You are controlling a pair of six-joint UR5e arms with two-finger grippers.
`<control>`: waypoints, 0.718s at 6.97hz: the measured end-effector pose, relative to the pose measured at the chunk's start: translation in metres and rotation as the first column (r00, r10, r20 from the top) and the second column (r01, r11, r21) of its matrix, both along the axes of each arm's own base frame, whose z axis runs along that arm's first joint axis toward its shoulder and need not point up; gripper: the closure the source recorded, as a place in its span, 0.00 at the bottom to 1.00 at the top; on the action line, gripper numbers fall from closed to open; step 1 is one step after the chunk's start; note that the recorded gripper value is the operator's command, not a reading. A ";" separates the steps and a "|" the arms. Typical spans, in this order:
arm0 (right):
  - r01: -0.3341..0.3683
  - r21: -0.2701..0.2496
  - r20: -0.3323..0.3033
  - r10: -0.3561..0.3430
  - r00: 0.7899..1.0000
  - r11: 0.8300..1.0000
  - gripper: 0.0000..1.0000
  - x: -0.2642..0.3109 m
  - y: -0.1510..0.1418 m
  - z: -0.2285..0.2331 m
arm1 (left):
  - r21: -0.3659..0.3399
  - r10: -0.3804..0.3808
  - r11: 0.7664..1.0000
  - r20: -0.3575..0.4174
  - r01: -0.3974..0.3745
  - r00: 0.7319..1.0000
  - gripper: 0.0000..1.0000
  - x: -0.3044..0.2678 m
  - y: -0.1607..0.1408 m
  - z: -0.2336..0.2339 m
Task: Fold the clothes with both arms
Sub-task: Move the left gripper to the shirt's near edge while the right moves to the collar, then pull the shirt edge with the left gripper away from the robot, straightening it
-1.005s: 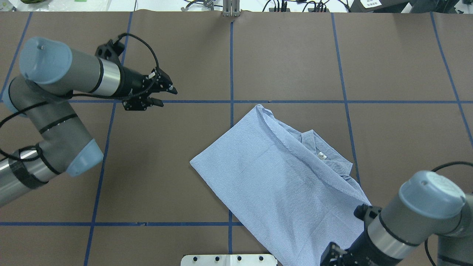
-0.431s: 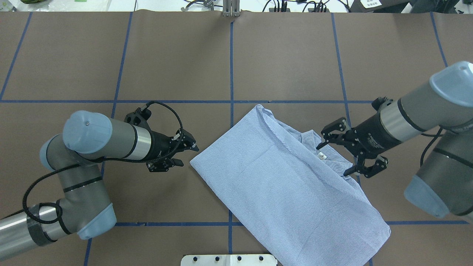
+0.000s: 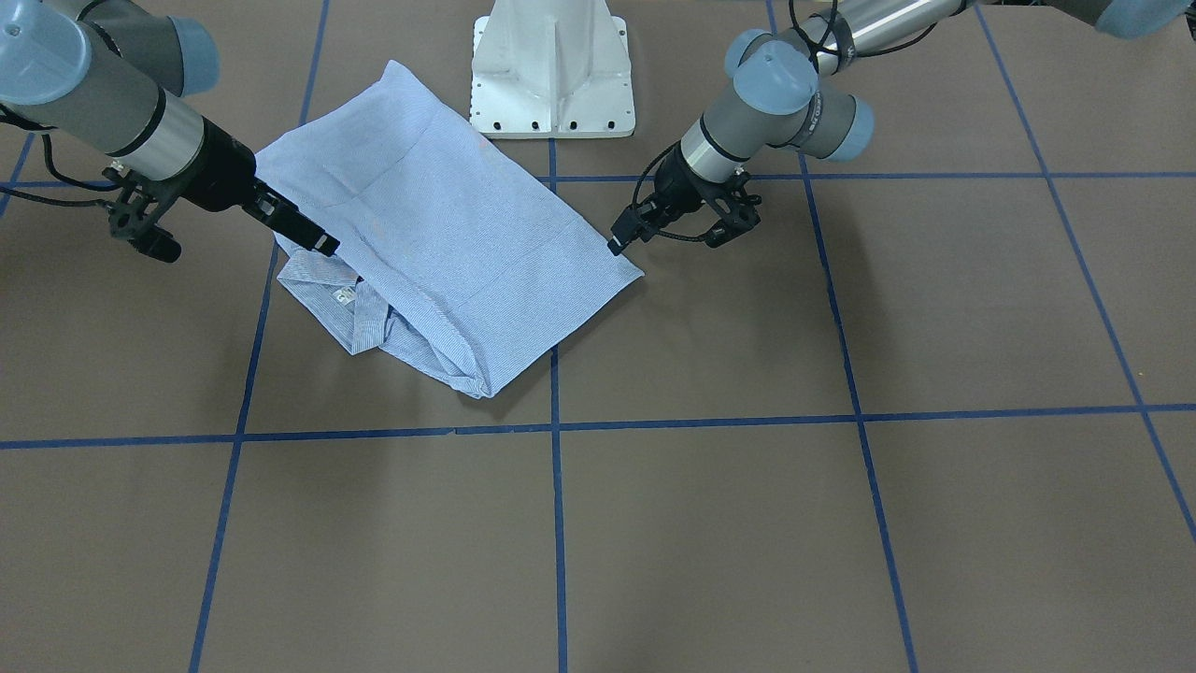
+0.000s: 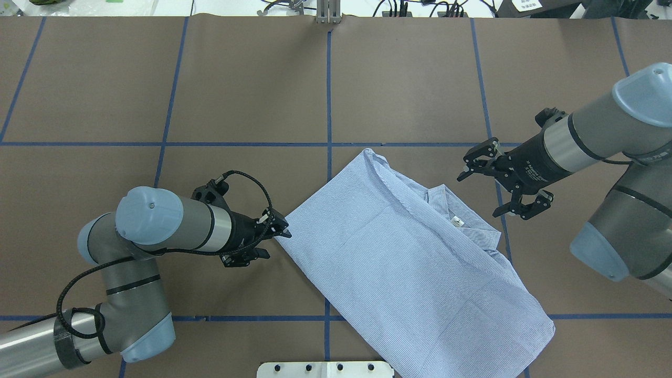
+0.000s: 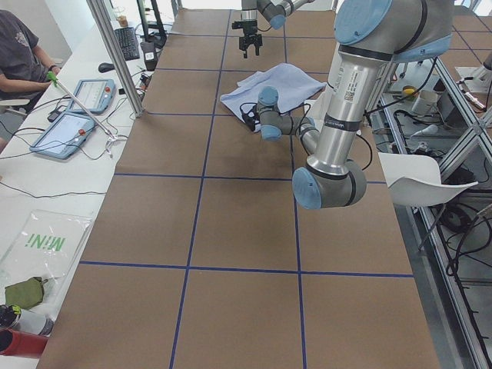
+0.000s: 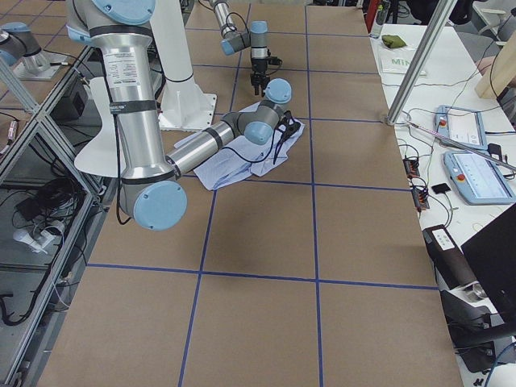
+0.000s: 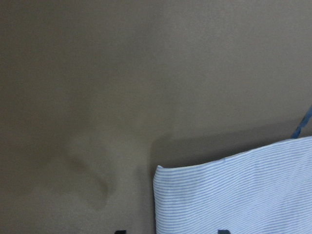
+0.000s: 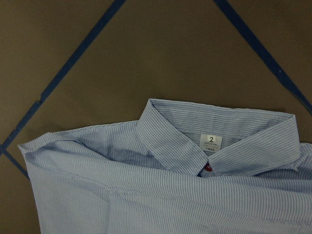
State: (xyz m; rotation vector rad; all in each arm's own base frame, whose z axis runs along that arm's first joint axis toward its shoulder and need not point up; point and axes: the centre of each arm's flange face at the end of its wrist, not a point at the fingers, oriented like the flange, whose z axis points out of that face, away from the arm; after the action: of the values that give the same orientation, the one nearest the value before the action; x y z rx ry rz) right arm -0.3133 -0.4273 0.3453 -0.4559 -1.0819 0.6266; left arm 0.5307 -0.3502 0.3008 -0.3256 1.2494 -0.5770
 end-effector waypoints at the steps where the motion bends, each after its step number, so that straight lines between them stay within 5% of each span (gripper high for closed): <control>1: -0.028 0.017 -0.018 0.028 0.999 0.999 0.00 -0.002 -0.003 0.002 | 0.000 0.003 1.000 -0.002 -0.003 1.000 0.31 0.004 0.001 -0.002; 4: -0.102 0.080 -0.083 0.109 0.991 0.992 0.00 -0.023 -0.002 0.011 | -0.004 0.008 1.000 0.008 -0.008 1.000 0.40 0.023 -0.004 -0.004; 5: -0.104 0.088 -0.087 0.112 0.990 0.991 0.00 -0.027 -0.001 0.010 | -0.005 0.008 1.000 0.011 -0.008 1.000 0.94 0.028 -0.006 -0.004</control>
State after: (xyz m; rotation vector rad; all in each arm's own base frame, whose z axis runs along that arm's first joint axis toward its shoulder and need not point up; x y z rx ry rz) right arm -0.3405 -0.4284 0.3548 -0.2947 -1.0463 0.6886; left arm 0.5583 -0.3558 0.2966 -0.3306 1.2355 -0.5744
